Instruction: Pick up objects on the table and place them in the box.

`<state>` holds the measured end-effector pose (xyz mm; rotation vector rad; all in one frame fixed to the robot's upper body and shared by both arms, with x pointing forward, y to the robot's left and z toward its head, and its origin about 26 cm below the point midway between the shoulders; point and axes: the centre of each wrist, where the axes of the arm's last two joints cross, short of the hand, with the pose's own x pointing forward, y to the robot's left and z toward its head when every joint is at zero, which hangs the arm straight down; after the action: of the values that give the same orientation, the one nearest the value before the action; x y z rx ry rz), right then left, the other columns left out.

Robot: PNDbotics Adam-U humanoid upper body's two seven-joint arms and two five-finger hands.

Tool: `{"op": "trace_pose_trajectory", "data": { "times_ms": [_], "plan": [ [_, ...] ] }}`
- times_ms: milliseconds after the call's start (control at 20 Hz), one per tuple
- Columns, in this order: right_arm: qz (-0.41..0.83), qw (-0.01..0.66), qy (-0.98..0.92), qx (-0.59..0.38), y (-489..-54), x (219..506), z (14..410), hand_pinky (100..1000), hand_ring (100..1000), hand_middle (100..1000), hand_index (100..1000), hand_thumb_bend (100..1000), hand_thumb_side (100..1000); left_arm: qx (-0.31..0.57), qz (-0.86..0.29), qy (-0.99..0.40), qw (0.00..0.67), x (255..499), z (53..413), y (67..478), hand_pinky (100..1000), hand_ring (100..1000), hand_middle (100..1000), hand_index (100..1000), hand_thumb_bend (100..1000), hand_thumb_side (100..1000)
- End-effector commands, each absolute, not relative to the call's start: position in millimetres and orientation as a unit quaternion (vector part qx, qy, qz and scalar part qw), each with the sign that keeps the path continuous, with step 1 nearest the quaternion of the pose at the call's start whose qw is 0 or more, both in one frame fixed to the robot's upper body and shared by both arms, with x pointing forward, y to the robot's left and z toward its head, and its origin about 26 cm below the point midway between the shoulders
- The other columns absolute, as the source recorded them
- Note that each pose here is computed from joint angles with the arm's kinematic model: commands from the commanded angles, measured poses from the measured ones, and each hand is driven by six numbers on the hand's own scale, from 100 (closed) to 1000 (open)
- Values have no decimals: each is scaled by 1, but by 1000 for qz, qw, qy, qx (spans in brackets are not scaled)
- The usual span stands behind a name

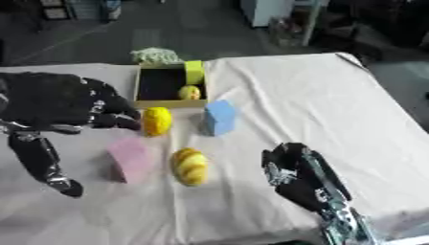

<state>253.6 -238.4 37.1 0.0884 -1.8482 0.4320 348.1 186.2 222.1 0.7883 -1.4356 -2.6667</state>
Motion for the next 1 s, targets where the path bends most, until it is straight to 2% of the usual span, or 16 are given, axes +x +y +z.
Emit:
{"op": "trace_pose_trajectory", "data": {
  "times_ms": [50, 500, 1000],
  "plan": [
    [190, 572, -797, 41, -237, 257, 43, 386, 339, 279, 526, 100, 287, 263, -871, -416, -18, 365, 217, 189, 866, 878, 875, 969, 780, 645],
    [191, 569, -799, 48, -234, 258, 45, 386, 339, 278, 526, 100, 286, 280, -872, -402, -14, 396, 179, 198, 864, 874, 868, 965, 775, 644],
    [190, 568, -799, 52, -232, 259, 45, 387, 337, 277, 526, 100, 286, 289, -855, -430, -12, 408, 167, 194, 858, 861, 857, 959, 699, 593]
  ]
}}
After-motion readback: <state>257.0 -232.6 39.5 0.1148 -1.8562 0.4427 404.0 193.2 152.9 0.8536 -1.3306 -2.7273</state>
